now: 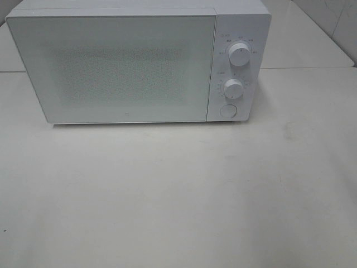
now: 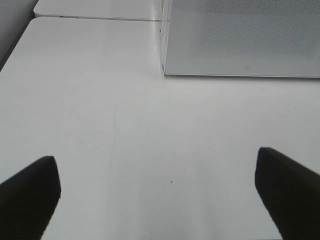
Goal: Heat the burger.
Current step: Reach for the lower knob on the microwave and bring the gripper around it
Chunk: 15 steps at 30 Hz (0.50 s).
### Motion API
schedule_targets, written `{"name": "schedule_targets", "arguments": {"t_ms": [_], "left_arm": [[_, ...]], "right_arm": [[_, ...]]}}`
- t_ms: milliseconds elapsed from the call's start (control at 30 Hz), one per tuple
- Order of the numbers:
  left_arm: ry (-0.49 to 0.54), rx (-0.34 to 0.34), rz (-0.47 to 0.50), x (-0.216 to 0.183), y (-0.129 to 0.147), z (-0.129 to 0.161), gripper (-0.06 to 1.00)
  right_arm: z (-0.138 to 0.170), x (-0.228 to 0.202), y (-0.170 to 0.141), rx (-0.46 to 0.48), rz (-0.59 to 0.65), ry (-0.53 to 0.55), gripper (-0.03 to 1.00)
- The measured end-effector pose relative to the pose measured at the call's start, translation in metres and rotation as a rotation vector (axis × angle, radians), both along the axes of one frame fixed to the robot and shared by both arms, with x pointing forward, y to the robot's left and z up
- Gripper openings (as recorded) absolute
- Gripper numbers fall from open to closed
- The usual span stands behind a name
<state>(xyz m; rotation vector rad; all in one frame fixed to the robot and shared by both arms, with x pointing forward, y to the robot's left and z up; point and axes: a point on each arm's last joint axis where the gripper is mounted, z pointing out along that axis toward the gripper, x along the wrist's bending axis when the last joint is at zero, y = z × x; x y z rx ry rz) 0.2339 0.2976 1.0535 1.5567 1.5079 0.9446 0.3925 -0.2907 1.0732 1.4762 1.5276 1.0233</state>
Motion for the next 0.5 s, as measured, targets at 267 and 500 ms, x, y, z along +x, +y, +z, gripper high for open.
{"name": "schedule_targets", "arguments": {"t_ms": [267,500], "left_arm": [[0.000,0.000,0.000,0.000,0.000,0.000,0.98],[0.000,0.000,0.000,0.000,0.000,0.000,0.98]], "right_arm": [[-0.014,0.037,0.004,0.004,0.014,-0.018,0.76],[-0.027,0.067,0.007,0.014,0.029,-0.086,0.76]]}}
